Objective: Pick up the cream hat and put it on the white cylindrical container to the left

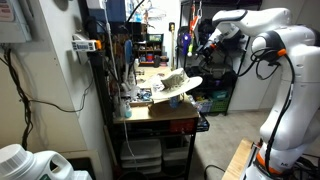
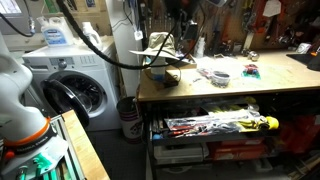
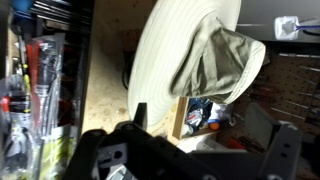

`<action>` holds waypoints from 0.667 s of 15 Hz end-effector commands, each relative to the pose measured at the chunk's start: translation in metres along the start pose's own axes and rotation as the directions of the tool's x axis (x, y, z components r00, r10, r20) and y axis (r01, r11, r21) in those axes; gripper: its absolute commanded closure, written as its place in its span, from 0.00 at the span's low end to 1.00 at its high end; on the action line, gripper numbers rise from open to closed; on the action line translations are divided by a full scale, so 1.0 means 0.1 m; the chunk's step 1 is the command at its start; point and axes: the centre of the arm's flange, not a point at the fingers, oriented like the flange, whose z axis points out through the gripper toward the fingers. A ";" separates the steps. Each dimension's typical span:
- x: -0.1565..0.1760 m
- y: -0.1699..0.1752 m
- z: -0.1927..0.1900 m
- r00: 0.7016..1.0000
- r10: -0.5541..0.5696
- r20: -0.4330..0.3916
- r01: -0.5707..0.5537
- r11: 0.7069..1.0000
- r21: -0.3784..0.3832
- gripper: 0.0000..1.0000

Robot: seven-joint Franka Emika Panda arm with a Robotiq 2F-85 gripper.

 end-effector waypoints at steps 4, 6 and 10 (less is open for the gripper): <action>-0.66 -0.10 -0.22 0.986 0.155 0.057 -0.142 0.972 -0.189 0.00; -0.44 -0.11 -0.32 0.993 0.114 0.033 -0.108 0.981 -0.163 0.00; -0.42 -0.11 -0.30 0.993 0.114 0.035 -0.106 0.981 -0.164 0.00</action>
